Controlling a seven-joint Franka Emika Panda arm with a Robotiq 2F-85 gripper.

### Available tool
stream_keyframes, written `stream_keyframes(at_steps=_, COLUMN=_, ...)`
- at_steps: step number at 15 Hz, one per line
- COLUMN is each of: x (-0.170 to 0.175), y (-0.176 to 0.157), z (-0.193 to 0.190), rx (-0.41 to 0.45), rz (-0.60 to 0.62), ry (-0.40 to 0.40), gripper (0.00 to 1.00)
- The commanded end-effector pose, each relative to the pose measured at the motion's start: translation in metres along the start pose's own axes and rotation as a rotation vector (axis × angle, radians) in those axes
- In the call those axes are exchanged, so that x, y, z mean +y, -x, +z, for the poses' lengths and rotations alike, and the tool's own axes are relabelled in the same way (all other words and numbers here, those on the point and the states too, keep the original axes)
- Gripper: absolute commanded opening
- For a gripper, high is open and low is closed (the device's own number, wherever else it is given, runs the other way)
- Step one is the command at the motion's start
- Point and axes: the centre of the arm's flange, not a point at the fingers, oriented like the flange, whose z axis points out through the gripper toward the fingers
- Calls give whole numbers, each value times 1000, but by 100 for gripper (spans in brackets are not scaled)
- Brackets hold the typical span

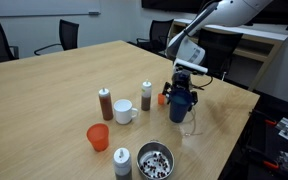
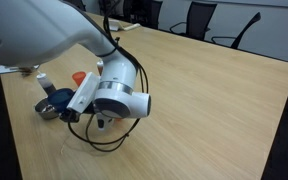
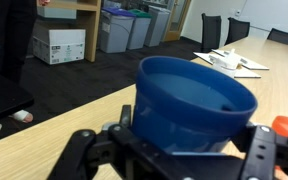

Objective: Pour the contents of the blue cup into the white mug

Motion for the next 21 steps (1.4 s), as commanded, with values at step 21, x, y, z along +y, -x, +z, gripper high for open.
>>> stream_keyframes(at_steps=21, x=-99, y=124, z=-5, rx=302, rz=32, ry=169, gripper=64)
